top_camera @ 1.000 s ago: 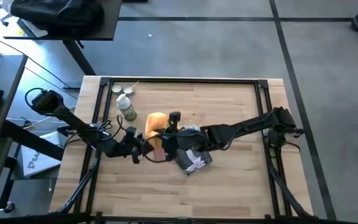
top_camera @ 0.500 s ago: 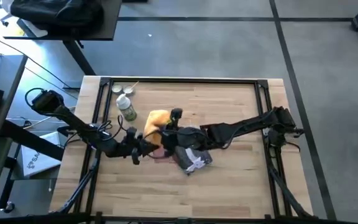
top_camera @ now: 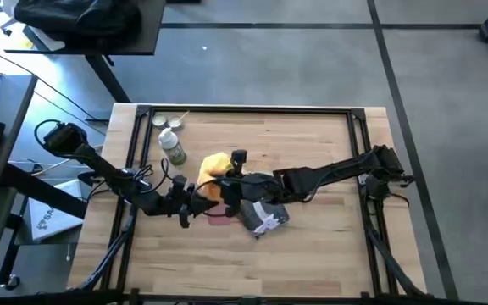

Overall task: Apply microfiber cloth
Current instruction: Wipe the front and back of the cellphone using the orange microfiber cloth

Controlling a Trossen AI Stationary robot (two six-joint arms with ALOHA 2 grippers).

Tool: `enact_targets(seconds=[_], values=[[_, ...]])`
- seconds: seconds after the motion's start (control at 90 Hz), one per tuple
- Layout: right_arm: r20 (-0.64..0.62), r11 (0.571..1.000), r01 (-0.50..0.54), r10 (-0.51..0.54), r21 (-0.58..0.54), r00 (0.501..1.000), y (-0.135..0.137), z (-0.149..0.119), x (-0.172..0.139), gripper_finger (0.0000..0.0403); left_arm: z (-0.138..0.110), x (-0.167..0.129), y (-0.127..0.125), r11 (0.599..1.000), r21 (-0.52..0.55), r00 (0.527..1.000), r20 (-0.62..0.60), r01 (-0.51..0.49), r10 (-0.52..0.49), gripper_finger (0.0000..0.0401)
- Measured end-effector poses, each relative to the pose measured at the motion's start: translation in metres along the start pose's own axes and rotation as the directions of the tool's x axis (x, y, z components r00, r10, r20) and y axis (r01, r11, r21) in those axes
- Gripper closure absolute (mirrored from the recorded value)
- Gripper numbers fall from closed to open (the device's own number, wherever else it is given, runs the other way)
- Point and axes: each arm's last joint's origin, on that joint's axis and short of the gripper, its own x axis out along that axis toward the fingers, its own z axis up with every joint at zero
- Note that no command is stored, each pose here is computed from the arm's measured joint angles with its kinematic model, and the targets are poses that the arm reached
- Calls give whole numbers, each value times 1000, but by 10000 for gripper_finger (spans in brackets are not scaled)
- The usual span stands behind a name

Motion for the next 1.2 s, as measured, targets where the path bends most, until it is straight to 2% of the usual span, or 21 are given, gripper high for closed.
enact_targets(seconds=[0.133, 0.311, 0.5, 0.711, 0.833, 0.9, 0.978, 1.067, 1.133, 1.2], values=[[-40, 999, 24, -26, -37, 999, 12, 1, -7, 403, 0, 0, 0, 1000, 1, 1000, 3, -2, 2, 391], [-30, 995, -75, 73, -63, 997, 32, 4, -16, 403, 5, 0, -4, 1000, 8, 999, 37, 28, -28, 391], [-60, 996, 51, -56, -79, 997, 33, 6, -20, 403, 8, 0, -6, 999, 30, 997, 57, 41, -43, 391], [-37, 982, 164, -167, -91, 985, 13, 11, -21, 403, -1, -1, -3, 979, 203, 1000, 0, 11, -11, 391], [-39, 973, 221, -223, -60, 974, -9, 15, -32, 403, -8, -3, -3, 918, 394, 997, -71, 43, -16, 392], [-32, 974, 221, -222, -50, 974, -18, 18, -40, 403, -9, -3, -1, 839, 543, 997, -74, 29, 13, 392], [7, 990, 139, -139, -32, 990, -23, 22, -52, 403, -11, -3, 3, 685, 728, 996, -77, 19, 54, 392], [32, 1000, 12, -13, 25, 999, -28, 22, -64, 403, -12, -3, 4, 446, 893, 994, -93, 60, 52, 392], [22, 995, -79, 78, 60, 997, -28, 19, -67, 403, -14, -2, 5, 227, 970, 993, -102, 86, 59, 392], [6, 982, -166, 166, 91, 986, -26, 15, -67, 403, -16, -1, 7, 15, 993, 991, -116, 116, 63, 392]])
